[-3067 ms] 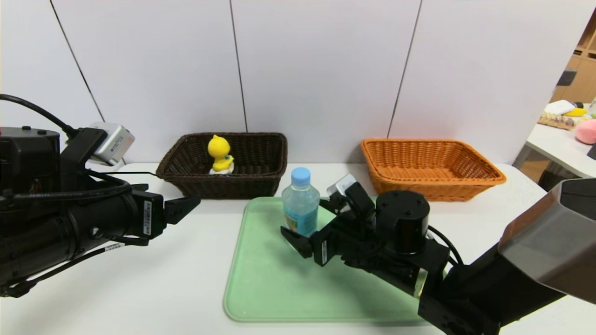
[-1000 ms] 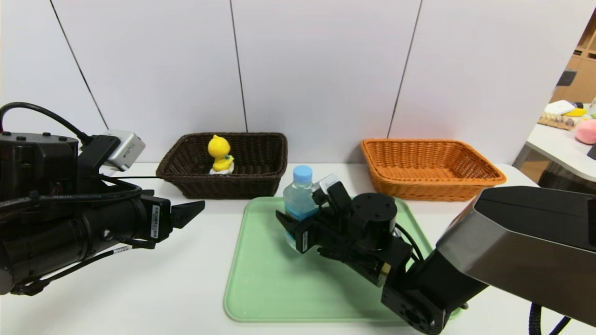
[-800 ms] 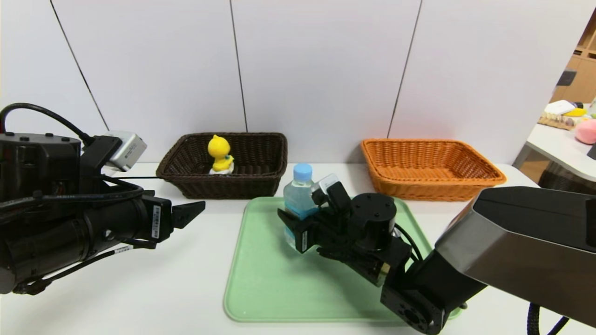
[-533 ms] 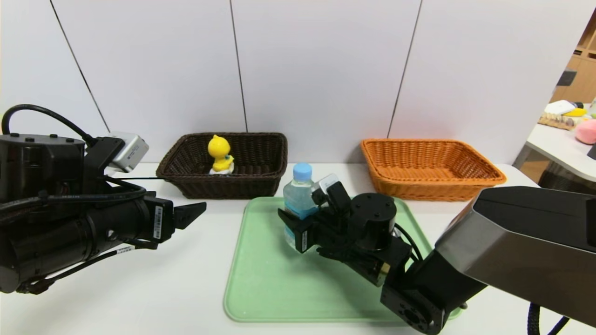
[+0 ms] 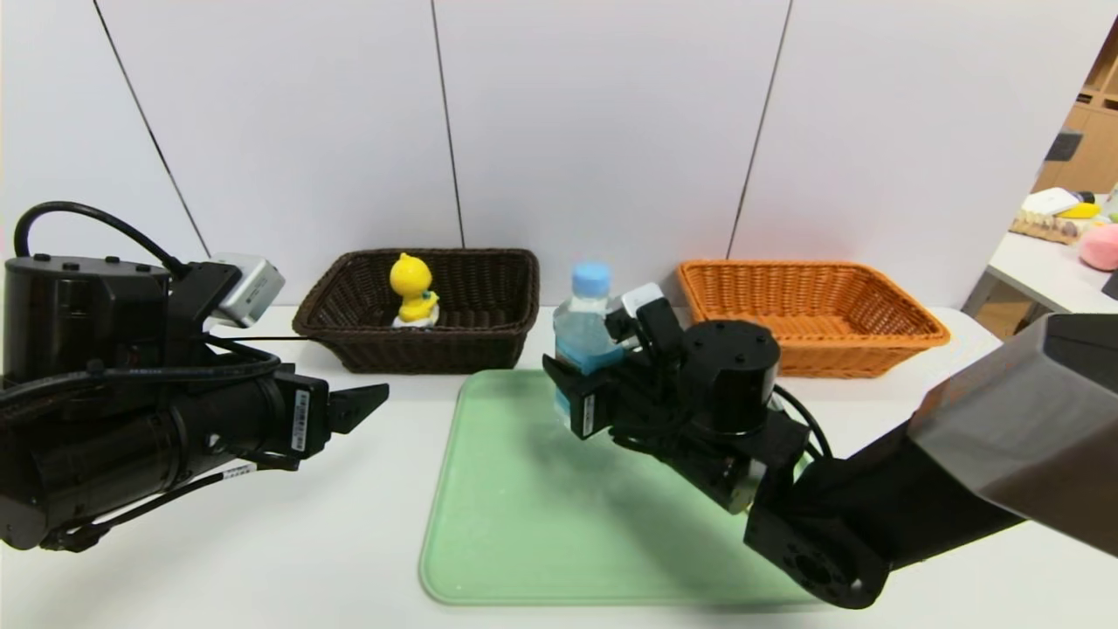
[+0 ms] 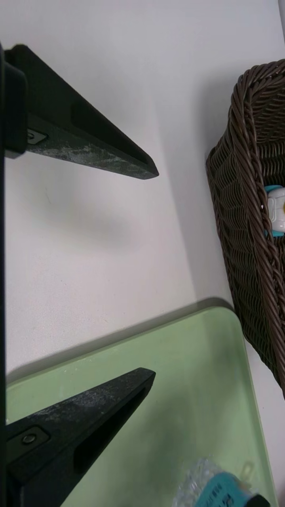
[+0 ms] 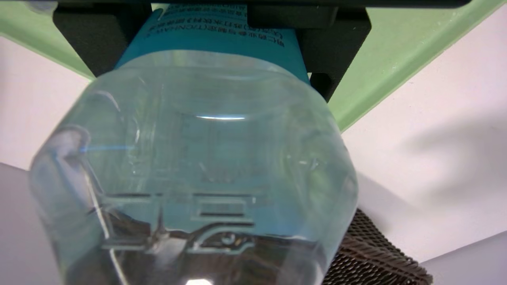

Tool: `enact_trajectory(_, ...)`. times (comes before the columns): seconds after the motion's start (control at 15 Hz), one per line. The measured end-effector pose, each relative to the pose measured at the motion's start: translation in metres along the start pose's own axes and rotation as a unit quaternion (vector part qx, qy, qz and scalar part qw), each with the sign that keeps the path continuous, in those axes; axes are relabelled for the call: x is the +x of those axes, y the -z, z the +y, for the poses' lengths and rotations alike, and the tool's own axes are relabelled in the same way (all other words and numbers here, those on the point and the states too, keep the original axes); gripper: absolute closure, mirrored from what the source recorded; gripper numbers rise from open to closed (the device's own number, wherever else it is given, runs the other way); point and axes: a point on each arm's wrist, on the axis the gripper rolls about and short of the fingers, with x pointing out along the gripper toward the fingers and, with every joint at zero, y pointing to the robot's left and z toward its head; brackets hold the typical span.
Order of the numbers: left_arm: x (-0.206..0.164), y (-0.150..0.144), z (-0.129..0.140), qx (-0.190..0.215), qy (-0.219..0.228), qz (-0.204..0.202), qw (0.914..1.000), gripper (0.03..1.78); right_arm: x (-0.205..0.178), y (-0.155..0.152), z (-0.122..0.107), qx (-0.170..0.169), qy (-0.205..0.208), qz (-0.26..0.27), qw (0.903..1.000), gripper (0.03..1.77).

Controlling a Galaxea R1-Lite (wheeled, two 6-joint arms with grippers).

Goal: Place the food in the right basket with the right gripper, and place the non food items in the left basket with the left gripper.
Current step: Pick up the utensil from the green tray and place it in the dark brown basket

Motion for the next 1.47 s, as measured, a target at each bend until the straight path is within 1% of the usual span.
enact_trajectory(0.2, 0.001, 0.001, 0.000, 0.001, 0.000, 0.003, 1.0000, 0.12, -0.019, -0.033, -0.004, -0.004, 0.010, 0.025, 0.9996, 0.94)
enact_trajectory(0.33, 0.001, 0.001, 0.000, 0.002, 0.000, 0.004, 1.0000, 0.12, -0.031, -0.068, -0.016, -0.004, 0.025, 0.031, 0.9992, 0.94)
enact_trajectory(0.4, 0.001, 0.001, -0.001, 0.001, 0.001, 0.004, 1.0000, 0.12, -0.036, -0.086, -0.027, -0.003, 0.038, 0.028, 0.9989, 0.94)
enact_trajectory(0.53, 0.002, 0.000, -0.001, 0.002, 0.002, 0.003, 1.0000, 0.12, -0.046, -0.121, -0.056, -0.002, 0.074, 0.023, 0.9970, 0.94)
enact_trajectory(0.67, 0.002, -0.001, -0.005, 0.006, 0.009, 0.001, 0.9999, 0.12, -0.058, -0.144, -0.088, -0.005, 0.108, 0.021, 0.9940, 0.94)
enact_trajectory(0.87, 0.004, -0.001, -0.010, 0.010, 0.019, 0.002, 0.9998, 0.12, -0.074, -0.169, -0.137, -0.003, 0.154, 0.008, 0.9880, 0.94)
enact_trajectory(1.0, 0.006, -0.003, -0.013, 0.012, 0.023, 0.002, 0.9997, 0.12, -0.078, -0.174, -0.168, -0.001, 0.178, -0.001, 0.9840, 0.94)
enact_trajectory(1.13, 0.007, -0.002, -0.015, 0.014, 0.027, 0.004, 0.9995, 0.12, -0.077, -0.166, -0.192, 0.010, 0.199, 0.009, 0.9798, 0.94)
enact_trajectory(1.27, 0.008, -0.003, -0.017, 0.016, 0.030, 0.004, 0.9994, 0.12, -0.071, -0.153, -0.208, 0.024, 0.206, 0.025, 0.9780, 0.94)
enact_trajectory(1.47, 0.009, -0.003, -0.017, 0.015, 0.031, 0.004, 0.9994, 0.12, -0.064, -0.132, -0.226, 0.042, 0.208, 0.050, 0.9759, 0.94)
